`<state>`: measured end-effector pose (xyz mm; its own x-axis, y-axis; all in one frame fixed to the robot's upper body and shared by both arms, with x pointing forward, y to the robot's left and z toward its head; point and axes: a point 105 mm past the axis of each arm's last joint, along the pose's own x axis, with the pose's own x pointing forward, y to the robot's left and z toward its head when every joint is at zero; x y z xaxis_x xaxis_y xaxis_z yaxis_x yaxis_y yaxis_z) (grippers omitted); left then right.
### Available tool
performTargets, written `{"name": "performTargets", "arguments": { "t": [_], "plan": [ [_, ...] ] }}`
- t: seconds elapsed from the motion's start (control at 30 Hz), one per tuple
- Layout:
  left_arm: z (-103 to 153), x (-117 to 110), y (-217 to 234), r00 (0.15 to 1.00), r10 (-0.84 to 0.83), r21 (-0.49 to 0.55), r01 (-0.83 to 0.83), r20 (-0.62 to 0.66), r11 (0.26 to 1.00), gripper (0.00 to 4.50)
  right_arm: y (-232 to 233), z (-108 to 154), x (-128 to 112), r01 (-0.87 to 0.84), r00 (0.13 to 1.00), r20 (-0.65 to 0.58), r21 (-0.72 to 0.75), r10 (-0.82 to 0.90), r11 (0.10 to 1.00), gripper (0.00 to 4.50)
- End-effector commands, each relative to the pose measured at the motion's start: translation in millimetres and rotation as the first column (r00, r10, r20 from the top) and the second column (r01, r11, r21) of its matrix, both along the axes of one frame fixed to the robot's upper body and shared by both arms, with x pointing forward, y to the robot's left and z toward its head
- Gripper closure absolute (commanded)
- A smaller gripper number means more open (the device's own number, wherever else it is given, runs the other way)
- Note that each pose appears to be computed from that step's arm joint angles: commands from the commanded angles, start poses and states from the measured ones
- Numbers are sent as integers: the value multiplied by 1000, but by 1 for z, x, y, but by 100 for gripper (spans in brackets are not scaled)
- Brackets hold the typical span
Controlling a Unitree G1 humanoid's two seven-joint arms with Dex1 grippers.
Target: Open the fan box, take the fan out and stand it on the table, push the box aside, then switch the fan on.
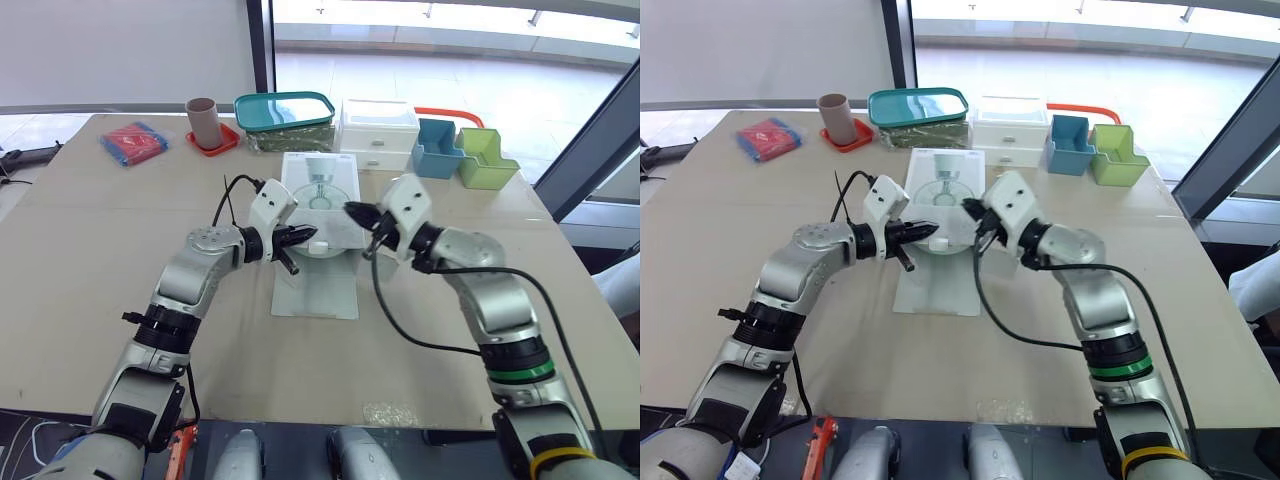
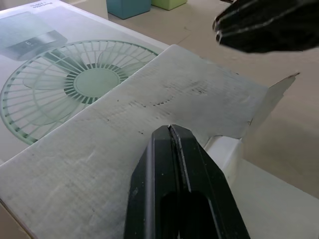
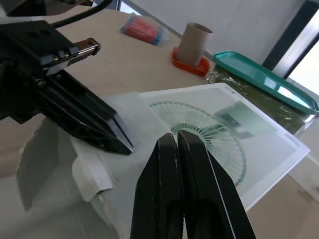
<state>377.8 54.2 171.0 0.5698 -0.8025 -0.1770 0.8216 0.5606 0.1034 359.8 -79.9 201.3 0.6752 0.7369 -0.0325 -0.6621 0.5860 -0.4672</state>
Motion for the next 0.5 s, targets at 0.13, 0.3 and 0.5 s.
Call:
{"name": "performTargets", "arguments": {
  "t": [0.13,0.3,0.5],
  "plan": [
    [-2,-2,6,1000,27,-11,-27,-7,1000,450,-8,-15,10,70,995,-66,-23,-71,997,441],
    [2,-2,10,999,38,-32,-38,7,999,450,-10,-30,11,76,991,-103,-64,-82,995,441],
    [24,-4,17,998,26,-126,-20,48,992,450,-7,-34,11,81,990,-109,-56,-87,995,441]
  ]
}}
